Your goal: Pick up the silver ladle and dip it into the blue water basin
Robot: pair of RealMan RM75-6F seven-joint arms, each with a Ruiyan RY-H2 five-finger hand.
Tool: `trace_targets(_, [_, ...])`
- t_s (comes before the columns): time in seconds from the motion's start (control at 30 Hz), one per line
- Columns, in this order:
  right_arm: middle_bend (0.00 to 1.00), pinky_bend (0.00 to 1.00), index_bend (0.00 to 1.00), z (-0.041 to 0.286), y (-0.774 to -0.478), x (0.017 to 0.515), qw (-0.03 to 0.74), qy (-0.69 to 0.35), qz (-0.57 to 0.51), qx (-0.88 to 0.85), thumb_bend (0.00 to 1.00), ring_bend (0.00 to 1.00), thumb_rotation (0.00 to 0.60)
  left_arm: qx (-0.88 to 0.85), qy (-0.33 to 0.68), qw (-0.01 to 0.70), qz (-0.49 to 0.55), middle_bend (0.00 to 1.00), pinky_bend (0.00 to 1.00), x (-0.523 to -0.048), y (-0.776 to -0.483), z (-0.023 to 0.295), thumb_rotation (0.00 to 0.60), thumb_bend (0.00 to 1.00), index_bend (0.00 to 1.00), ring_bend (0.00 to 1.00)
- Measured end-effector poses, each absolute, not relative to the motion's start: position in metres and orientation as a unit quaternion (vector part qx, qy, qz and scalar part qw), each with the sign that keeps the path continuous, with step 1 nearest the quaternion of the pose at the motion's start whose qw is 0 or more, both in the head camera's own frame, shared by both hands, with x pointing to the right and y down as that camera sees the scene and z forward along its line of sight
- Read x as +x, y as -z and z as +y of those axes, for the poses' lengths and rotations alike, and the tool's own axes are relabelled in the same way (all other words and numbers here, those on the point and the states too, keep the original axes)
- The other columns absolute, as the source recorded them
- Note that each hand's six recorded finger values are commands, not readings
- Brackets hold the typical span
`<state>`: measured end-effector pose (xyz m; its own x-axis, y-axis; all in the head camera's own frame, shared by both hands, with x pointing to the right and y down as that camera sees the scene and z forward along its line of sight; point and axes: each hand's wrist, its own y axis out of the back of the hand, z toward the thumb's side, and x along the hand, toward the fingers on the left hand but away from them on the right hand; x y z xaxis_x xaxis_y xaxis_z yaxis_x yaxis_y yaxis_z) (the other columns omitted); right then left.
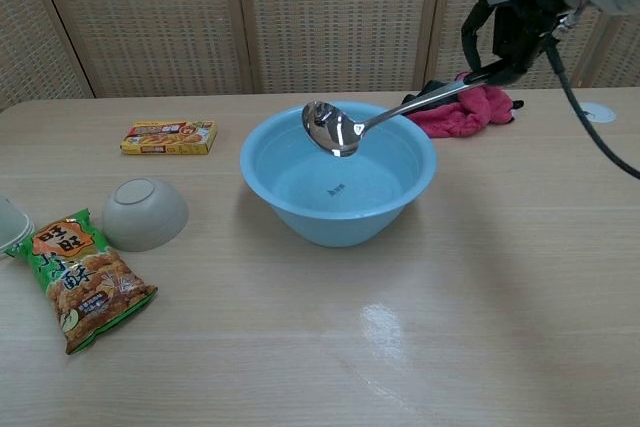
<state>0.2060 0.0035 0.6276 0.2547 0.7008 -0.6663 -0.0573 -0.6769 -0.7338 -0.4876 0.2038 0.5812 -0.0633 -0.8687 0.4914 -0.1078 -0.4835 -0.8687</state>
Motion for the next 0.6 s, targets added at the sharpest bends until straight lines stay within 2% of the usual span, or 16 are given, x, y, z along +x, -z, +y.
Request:
trace_targets(0.2, [1.00, 1.00, 0.80, -0.005, -0.664, 0.168, 0.358, -0.612, -0.212, -0.673, 0.94, 1.00, 0.600, -0.610, 0.612, 0.303, 0.400, 0.00, 0.00, -0.490, -0.585, 0.203, 0.600, 0.00, 0.00, 0.00])
trace_targets(0.6, [1.00, 1.00, 0.81, -0.029, -0.697, 0.145, 0.450, -0.664, -0.203, -0.561, 0.94, 1.00, 0.600, -0.606, 0.620, 0.293, 0.403, 0.00, 0.00, -0.496, -0.590, 0.198, 0.600, 0.00, 0.00, 0.00])
